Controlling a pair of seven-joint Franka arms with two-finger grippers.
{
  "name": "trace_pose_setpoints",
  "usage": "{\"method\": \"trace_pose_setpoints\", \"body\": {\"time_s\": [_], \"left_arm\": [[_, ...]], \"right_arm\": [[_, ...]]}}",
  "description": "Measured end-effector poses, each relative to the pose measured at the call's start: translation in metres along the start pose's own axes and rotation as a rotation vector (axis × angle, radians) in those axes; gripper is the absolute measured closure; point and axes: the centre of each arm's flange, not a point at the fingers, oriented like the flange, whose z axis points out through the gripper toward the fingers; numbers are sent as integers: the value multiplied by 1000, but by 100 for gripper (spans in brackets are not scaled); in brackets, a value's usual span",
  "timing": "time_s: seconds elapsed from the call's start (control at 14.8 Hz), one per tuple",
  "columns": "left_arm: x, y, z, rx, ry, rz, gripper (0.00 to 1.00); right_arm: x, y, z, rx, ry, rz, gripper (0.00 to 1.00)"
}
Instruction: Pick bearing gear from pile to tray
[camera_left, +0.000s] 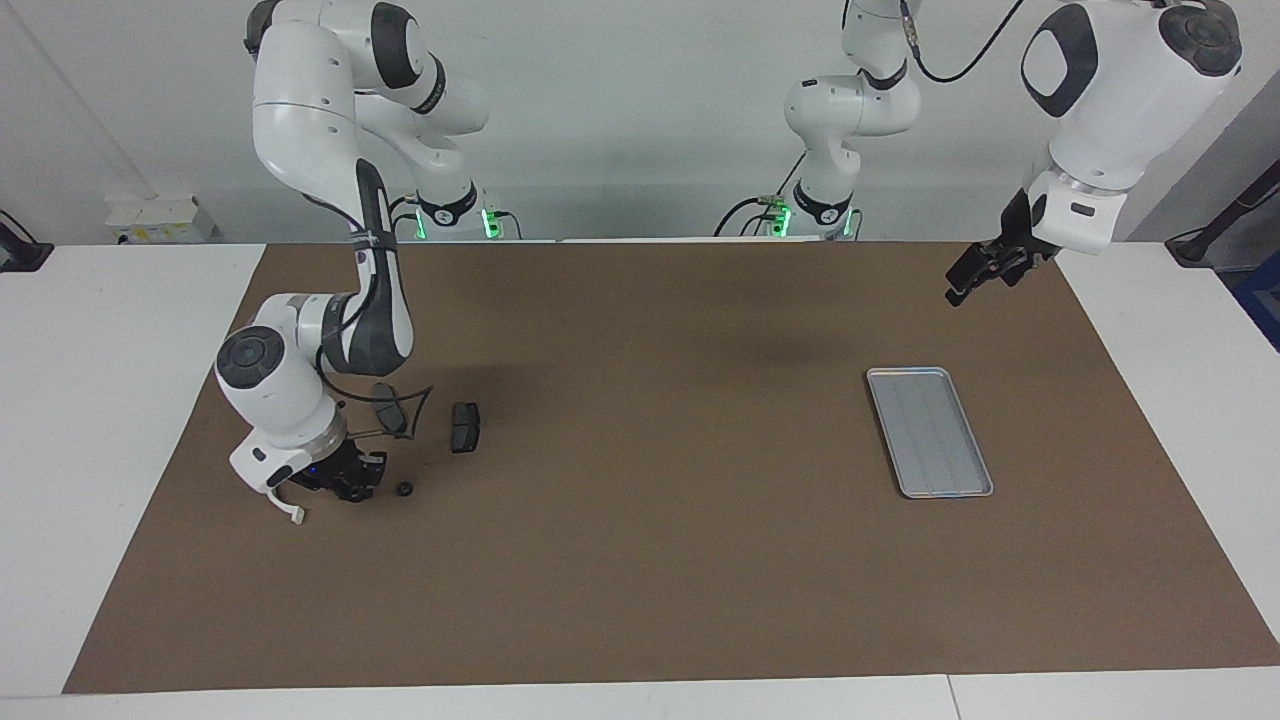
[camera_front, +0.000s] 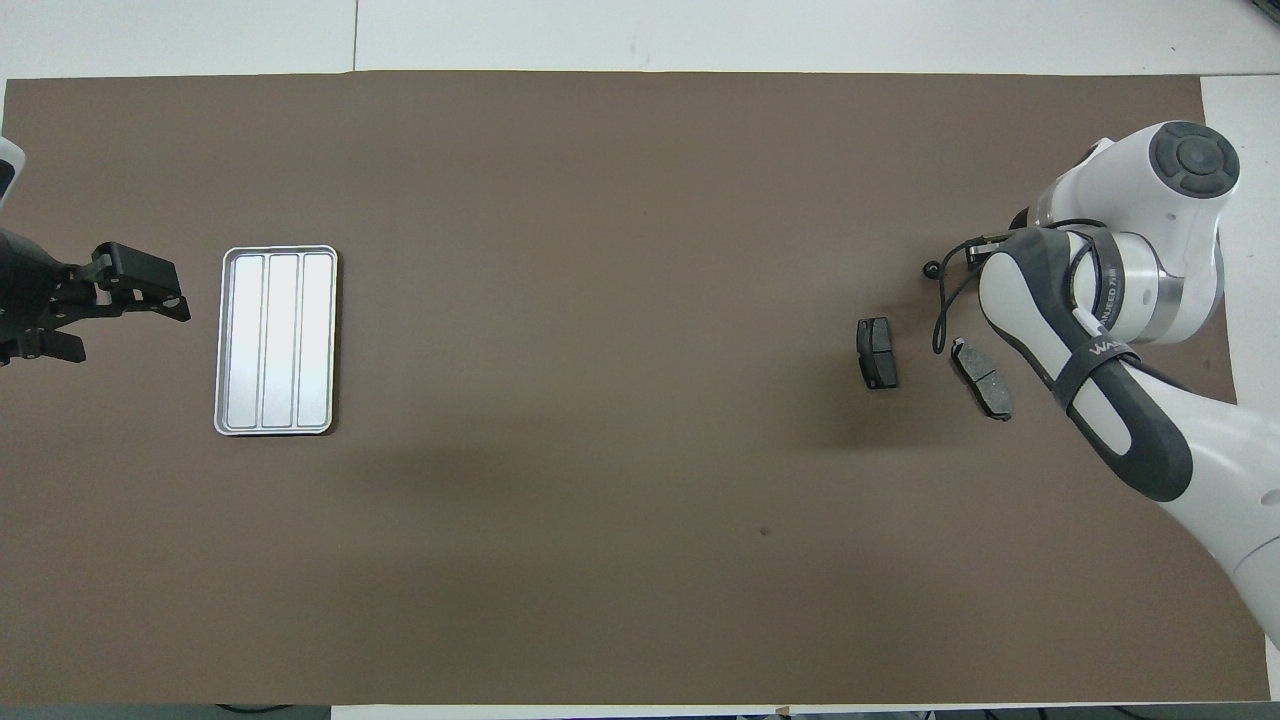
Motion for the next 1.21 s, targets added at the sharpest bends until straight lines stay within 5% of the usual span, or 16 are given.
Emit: {"method": "trace_pose_setpoints", "body": {"time_s": [0.34, 0.61, 0.94, 1.21], "left_arm": [[0, 0, 1, 1, -2, -8, 0], [0, -1, 2, 1, -4, -15, 0], [-1, -1, 8, 6, -16, -17, 0], [-1, -2, 11, 6, -18, -19, 0]], "right_arm": [[21, -54, -125, 8, -37, 30, 65], [6, -172, -211, 9, -48, 147, 65], [-43, -334, -221, 8, -53, 221, 65], [-58, -373, -193, 45, -39, 223, 65]]}}
